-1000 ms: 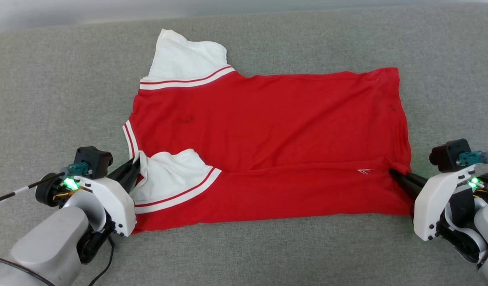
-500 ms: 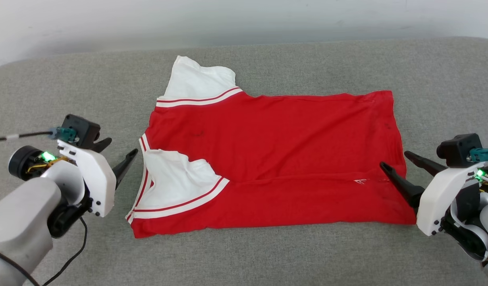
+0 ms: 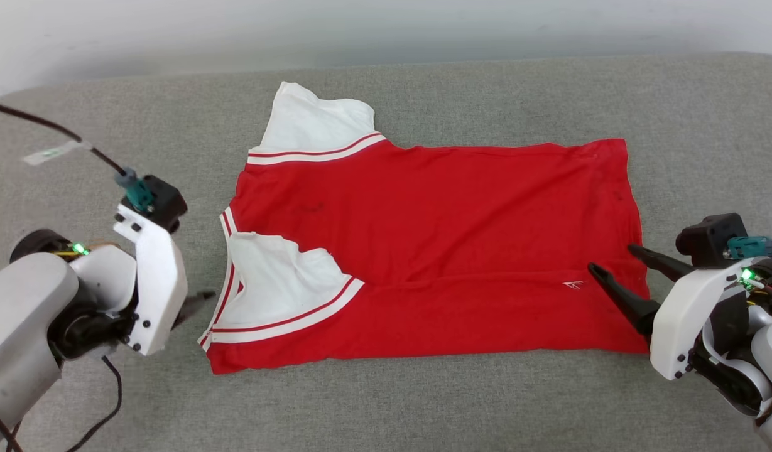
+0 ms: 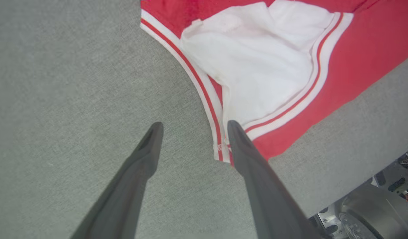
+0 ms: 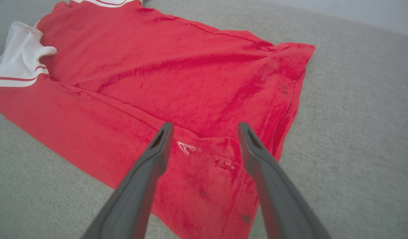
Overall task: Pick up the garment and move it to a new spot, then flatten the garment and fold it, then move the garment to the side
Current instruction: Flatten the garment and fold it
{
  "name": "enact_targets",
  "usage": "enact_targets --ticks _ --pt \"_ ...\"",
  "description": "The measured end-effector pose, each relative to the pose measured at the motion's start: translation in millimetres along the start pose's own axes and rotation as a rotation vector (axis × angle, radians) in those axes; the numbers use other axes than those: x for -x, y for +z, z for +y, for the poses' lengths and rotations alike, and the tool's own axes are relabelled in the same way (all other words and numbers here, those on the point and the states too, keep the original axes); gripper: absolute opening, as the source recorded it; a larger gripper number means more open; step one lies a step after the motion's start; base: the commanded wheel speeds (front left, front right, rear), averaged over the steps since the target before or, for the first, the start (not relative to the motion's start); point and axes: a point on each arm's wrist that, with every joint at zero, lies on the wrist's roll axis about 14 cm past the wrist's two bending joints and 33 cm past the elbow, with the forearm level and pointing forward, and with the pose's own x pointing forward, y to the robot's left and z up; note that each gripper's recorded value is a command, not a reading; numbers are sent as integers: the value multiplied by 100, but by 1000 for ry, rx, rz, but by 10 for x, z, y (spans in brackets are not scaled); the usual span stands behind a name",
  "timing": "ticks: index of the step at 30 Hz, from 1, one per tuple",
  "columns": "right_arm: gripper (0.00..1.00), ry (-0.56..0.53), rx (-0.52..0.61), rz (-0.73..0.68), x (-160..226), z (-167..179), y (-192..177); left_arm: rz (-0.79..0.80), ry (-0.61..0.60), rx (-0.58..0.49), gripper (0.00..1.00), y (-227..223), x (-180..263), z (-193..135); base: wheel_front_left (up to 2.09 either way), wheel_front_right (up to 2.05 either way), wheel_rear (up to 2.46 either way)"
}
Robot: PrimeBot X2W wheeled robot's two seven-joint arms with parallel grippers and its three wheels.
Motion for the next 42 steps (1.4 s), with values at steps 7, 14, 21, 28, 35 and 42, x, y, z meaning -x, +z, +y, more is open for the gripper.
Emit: enact_targets --ticks 7,14,21,28,35,42 --pt "100 17 -15 56 -25 52 -130 149 -69 22 100 -227 -114 -148 0 0 0" --pt "100 21 -25 82 -72 48 -202 255 -93 55 100 -473 -351 -199 0 0 0" --pt "100 11 -34 91 -79 4 -237 316 -101 64 63 -614 -494 -224 0 0 0" --pt "100 -25 5 41 1 -154 12 271 -114 38 0 -554 -473 -342 0 0 0" --pt "100 -73 159 150 259 -435 333 148 -96 -27 0 -350 -233 -347 0 0 0" --pt "100 -77 194 455 439 -564 35 61 -93 -87 0 -150 -131 -333 0 0 0"
